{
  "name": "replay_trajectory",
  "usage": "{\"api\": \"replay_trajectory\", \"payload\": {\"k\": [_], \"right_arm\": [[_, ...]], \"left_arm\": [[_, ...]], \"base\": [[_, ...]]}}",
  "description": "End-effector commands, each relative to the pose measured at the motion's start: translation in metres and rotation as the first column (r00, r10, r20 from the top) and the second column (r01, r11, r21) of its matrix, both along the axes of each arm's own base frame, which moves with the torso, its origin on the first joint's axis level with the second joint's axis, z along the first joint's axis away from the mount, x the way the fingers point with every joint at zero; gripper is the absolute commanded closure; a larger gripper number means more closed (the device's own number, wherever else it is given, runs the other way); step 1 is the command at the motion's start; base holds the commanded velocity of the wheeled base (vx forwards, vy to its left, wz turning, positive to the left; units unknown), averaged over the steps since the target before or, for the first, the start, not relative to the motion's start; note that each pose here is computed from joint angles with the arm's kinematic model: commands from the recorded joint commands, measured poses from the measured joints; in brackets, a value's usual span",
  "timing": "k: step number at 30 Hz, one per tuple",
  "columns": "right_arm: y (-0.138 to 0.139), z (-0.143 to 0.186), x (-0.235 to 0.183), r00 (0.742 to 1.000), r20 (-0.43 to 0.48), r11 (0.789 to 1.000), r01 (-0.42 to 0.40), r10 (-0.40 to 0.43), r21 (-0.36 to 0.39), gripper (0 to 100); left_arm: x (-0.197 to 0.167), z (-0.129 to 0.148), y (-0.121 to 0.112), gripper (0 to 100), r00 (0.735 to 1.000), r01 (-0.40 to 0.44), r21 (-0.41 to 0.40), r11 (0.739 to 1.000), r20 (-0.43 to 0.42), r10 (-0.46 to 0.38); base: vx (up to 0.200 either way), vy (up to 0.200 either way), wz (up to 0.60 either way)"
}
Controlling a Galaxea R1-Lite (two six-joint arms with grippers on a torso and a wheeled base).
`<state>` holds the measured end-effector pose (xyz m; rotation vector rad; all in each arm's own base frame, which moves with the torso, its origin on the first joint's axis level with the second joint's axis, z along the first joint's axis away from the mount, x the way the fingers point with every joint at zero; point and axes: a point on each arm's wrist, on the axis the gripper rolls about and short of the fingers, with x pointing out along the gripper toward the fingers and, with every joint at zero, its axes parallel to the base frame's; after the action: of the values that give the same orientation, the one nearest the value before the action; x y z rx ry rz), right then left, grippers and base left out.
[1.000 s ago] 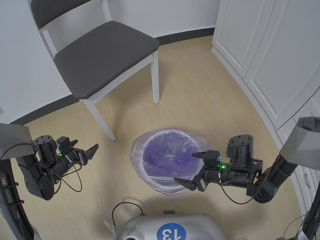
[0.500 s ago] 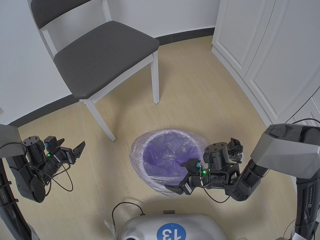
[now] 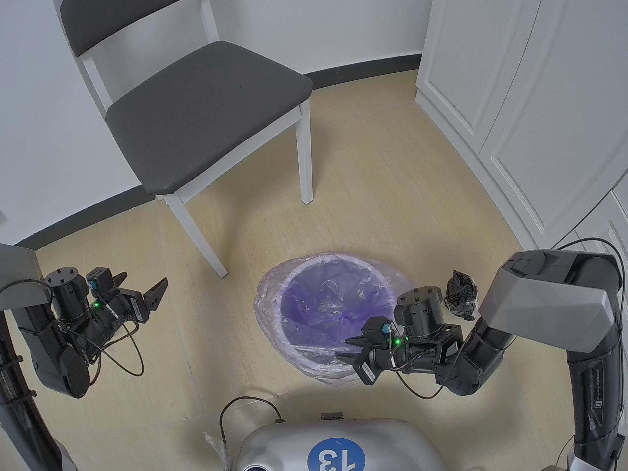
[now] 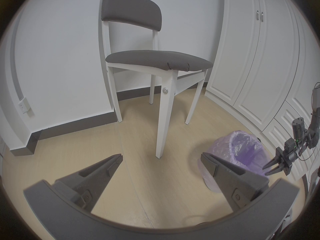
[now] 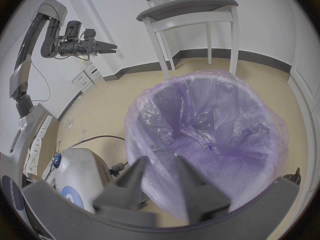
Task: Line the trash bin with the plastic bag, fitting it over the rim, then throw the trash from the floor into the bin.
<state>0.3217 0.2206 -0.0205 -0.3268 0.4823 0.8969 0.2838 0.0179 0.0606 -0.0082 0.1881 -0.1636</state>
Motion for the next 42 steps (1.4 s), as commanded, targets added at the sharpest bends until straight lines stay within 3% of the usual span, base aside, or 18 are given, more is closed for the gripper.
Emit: {"api": "replay_trajectory", "payload": {"k": [1, 12, 21, 28, 42], "right_arm": [[0.0, -0.003, -0.001, 1.0, -0.004, 1.0, -0.004, 0.004, -0.007, 100], [0.001, 0.0, -0.032, 0.996, 0.031, 0.997, -0.078, 0.079, -0.03, 100], [-0.002, -0.031, -0.04, 0.994, -0.022, 0.988, -0.113, 0.111, -0.101, 100], [-0.003, -0.045, -0.027, 0.996, -0.024, 0.99, -0.09, 0.088, -0.107, 100], [-0.033, -0.032, 0.012, 0.998, 0.067, 0.996, 0.019, -0.013, -0.091, 100]], "left_arm": [[0.0, 0.002, 0.001, 0, 1.0, -0.002, 0.001, 1.0, 0.019, 0.002], [-0.001, 0.0, -0.001, 0, 1.0, -0.01, 0.003, 1.0, 0.01, 0.01], [-0.003, 0.0, 0.0, 0, 1.0, -0.017, 0.005, 1.0, 0.004, 0.017], [-0.002, 0.0, -0.001, 0, 1.0, -0.014, 0.006, 1.0, 0.007, 0.014], [-0.009, 0.002, 0.002, 0, 1.0, -0.027, -0.006, 1.0, -0.003, 0.027]], "base": [[0.0, 0.0, 0.0], [0.0, 0.0, 0.0], [0.0, 0.0, 0.0], [0.0, 0.0, 0.0], [0.0, 0.0, 0.0]]}}
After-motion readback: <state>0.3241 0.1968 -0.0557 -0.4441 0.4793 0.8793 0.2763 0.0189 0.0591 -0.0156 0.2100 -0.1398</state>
